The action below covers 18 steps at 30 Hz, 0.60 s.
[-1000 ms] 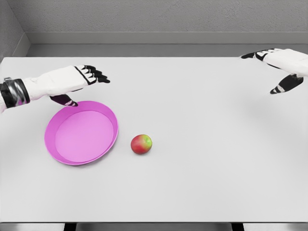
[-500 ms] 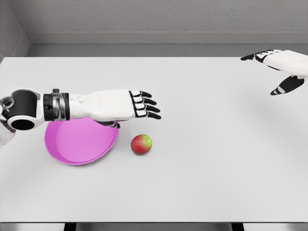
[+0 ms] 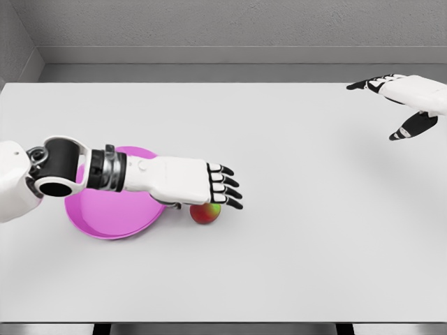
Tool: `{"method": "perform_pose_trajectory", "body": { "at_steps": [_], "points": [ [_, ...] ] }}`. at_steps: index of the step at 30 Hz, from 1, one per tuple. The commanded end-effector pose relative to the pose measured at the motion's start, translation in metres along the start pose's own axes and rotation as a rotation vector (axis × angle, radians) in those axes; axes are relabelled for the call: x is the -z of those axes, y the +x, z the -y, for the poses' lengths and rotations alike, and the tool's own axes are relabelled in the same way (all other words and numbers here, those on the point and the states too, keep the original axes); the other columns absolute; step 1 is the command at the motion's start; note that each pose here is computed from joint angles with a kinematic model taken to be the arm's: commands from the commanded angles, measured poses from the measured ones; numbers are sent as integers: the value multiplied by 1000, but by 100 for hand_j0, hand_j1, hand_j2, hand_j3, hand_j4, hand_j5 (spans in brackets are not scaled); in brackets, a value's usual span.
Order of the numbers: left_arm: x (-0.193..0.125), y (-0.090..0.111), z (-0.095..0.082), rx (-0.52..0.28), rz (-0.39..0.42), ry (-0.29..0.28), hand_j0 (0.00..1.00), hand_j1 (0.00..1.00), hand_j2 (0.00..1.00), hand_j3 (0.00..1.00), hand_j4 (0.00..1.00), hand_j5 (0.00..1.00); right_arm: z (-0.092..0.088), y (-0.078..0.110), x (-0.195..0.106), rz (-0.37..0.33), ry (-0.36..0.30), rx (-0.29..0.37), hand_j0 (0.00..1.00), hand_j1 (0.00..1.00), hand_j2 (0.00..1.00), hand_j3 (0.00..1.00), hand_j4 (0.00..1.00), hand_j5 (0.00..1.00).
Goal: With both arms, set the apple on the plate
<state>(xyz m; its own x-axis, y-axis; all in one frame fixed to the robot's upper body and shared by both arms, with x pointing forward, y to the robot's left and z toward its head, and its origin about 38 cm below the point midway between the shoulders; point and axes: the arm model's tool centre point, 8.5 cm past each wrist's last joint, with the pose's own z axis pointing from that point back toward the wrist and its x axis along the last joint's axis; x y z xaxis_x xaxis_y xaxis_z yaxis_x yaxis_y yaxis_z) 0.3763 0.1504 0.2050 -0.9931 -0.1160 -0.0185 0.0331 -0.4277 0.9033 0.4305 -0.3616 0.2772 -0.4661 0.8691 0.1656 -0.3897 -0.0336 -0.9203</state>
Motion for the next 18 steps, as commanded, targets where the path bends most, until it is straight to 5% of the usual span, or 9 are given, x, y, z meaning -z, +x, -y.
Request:
{"method": "perform_pose_trajectory", "body": {
  "at_steps": [1, 18],
  "points": [
    [1, 1, 0, 2, 4, -4, 100, 100, 100, 100, 100, 100, 0, -1, -1, -2, 1, 2, 100, 100, 100, 100, 100, 100],
    [12, 2, 7, 114, -13, -99, 100, 100, 100, 100, 100, 100, 0, -3, -6, -13, 10, -9, 100, 100, 100, 100, 100, 100]
  ]
}}
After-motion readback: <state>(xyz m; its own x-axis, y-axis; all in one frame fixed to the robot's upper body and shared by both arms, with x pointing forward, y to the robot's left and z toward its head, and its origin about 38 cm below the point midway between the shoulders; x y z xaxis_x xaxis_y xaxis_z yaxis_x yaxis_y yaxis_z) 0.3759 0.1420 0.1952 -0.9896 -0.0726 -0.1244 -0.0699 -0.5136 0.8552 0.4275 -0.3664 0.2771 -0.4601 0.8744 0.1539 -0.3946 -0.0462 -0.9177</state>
